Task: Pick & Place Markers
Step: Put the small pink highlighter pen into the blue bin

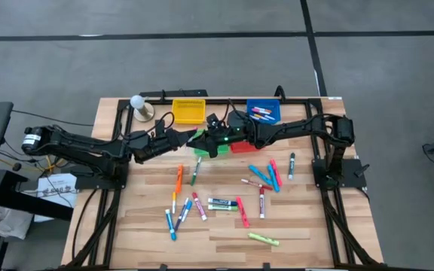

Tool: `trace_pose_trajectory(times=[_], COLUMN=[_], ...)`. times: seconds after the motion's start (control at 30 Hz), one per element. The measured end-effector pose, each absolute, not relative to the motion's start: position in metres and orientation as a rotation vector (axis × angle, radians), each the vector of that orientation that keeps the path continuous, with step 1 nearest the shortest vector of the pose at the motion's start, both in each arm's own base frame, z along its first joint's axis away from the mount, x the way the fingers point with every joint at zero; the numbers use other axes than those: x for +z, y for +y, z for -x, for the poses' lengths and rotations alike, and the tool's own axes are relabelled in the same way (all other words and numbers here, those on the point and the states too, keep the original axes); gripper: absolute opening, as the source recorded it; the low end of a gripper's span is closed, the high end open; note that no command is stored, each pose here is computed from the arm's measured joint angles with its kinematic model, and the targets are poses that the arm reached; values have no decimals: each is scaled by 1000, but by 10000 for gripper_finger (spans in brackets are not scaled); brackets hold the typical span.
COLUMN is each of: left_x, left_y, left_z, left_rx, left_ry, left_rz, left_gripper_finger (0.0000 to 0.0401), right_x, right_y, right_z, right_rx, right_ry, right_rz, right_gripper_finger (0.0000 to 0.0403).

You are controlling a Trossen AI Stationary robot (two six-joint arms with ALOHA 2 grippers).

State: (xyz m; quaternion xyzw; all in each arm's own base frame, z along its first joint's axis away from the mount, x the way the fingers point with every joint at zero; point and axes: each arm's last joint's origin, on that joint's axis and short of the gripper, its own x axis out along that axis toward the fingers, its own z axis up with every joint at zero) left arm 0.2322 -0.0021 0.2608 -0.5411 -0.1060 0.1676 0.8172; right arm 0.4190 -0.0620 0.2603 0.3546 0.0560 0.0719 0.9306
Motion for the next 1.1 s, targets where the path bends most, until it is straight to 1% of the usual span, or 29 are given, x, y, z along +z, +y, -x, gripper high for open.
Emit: trace_pose_trajectory(times=[0.13, 0.27, 0.6, 0.73, 0.87, 1.1], left_x=[262, 262, 263, 263, 263, 262], left_y=[-3, -3, -3, -4, -4, -4], left_z=[-232, -232, -232, -232, -232, -232], left_rx=[345, 340, 329, 319, 308, 312], left_ry=[-211, -206, -201, -197, -185, -174], left_rz=[1099, 1068, 1068, 1066, 1052, 1014], left_gripper_finger=[76, 92, 162, 184, 195, 198], right_x=[260, 260, 259, 259, 258, 257], right_y=[-59, -59, -56, -56, -56, -55], right_z=[-419, -419, -420, -420, -420, -420], right_rx=[153, 158, 165, 166, 168, 169], right_ry=[117, 120, 129, 131, 139, 148], right_rz=[-719, -716, -716, -718, -721, -724], right_gripper_finger=[39, 36, 33, 32, 32, 31])
